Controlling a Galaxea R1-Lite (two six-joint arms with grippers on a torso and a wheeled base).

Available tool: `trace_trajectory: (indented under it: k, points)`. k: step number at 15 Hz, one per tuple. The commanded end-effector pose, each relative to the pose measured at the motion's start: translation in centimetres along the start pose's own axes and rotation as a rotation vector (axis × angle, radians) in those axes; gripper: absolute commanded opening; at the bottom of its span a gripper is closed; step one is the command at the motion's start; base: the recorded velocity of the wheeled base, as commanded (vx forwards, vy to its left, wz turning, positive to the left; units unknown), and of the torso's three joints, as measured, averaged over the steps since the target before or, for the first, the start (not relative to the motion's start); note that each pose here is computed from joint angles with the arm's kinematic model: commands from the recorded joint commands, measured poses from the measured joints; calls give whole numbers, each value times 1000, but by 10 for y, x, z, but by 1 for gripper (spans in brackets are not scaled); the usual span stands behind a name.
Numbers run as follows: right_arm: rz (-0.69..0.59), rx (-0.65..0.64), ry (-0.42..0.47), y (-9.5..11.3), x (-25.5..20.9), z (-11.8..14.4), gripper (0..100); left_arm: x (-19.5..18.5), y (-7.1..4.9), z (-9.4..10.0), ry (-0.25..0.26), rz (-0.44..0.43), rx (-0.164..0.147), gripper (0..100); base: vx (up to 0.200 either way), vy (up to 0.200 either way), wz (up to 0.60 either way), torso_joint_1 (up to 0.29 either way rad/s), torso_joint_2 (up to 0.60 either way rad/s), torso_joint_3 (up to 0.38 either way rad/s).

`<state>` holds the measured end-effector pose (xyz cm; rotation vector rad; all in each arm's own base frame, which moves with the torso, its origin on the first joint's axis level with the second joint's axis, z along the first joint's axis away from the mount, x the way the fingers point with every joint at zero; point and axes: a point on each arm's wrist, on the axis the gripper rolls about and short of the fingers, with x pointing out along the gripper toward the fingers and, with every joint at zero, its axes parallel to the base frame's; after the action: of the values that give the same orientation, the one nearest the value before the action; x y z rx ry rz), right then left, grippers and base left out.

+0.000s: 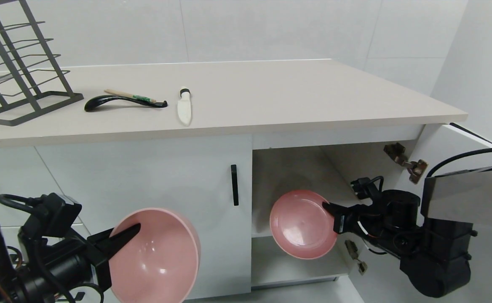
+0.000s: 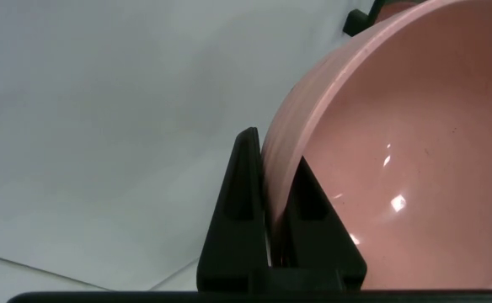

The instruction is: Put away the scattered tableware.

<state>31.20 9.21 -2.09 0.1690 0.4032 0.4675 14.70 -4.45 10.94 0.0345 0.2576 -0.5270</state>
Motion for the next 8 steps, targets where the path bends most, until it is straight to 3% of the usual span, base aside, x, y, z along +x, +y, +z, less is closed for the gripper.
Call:
trace_trajectory:
  k: [1,8]
  points:
    - [-2,33,6,-5,13,-9,0,0,-1,0,-3,-4,3,0,0,0,0,0,0,0]
    - [-45,82,-98,-19,64,-13,0,0,0,0,-1,-1,1,0,0,0,0,0,0,0]
